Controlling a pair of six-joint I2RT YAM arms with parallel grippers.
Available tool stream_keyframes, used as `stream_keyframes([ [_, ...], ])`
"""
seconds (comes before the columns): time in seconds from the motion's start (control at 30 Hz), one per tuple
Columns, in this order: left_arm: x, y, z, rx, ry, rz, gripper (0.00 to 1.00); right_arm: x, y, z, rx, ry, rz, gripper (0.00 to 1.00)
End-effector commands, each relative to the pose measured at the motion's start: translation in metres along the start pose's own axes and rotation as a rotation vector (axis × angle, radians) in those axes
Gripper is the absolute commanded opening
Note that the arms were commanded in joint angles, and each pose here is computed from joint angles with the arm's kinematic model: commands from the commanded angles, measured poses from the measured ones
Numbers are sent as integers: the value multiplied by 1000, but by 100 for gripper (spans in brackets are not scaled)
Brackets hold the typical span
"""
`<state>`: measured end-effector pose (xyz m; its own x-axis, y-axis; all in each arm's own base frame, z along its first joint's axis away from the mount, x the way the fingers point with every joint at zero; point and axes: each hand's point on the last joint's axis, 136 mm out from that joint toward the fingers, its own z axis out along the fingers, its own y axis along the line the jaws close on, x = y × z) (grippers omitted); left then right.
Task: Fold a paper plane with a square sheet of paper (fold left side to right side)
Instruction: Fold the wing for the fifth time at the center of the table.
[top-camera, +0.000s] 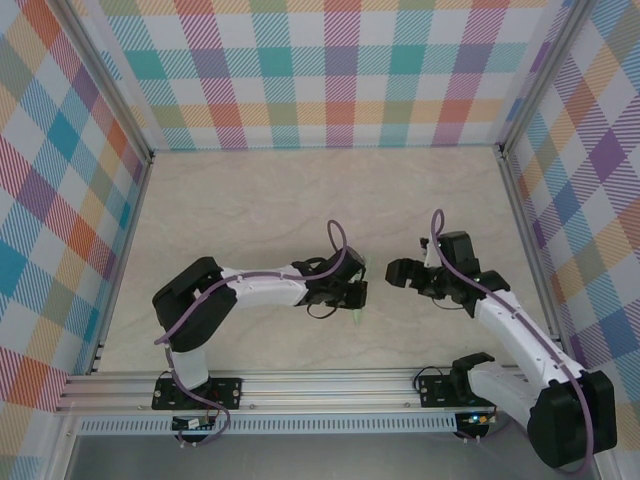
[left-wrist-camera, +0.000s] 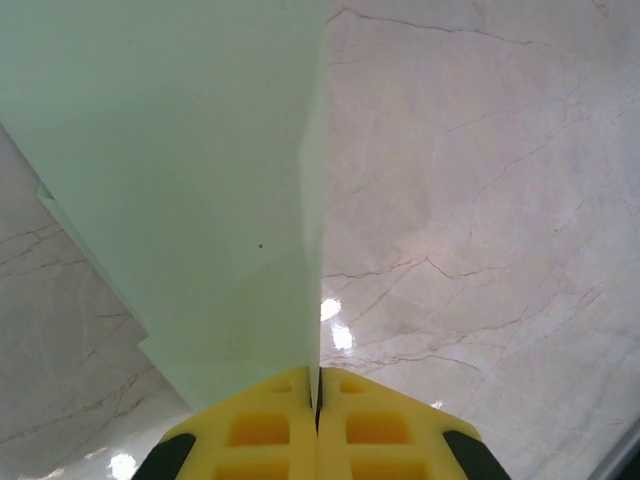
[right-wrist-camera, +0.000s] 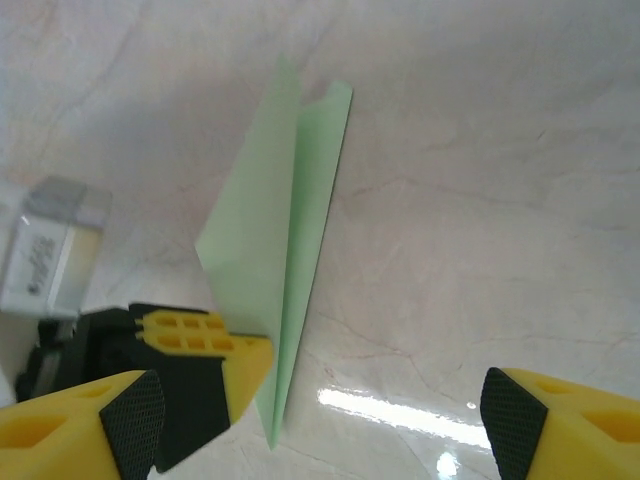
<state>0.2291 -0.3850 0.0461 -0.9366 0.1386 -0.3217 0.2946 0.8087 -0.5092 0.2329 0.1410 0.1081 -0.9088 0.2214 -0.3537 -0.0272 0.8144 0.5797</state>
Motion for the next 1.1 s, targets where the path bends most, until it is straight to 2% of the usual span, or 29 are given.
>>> stream_keyframes([
  [0.0, -13, -23, -7, 189, -12, -62, 0, -3, 18, 10, -131, 1, 13, 85],
  [0.2, -18, -15, -7, 268, -22, -108, 0, 0, 17, 30, -162, 31, 50, 83],
  [0.43, -23, -7, -6, 334, -20, -137, 0, -2, 17, 51, -173, 45, 69, 76],
  [0.67, -22, 2, -3, 358, -17, -169, 0, -9, 19, 68, -158, 53, 74, 63],
  [1.07, -16, 14, 5, 353, -7, -197, 0, -17, 19, 95, -115, 80, 106, 58],
])
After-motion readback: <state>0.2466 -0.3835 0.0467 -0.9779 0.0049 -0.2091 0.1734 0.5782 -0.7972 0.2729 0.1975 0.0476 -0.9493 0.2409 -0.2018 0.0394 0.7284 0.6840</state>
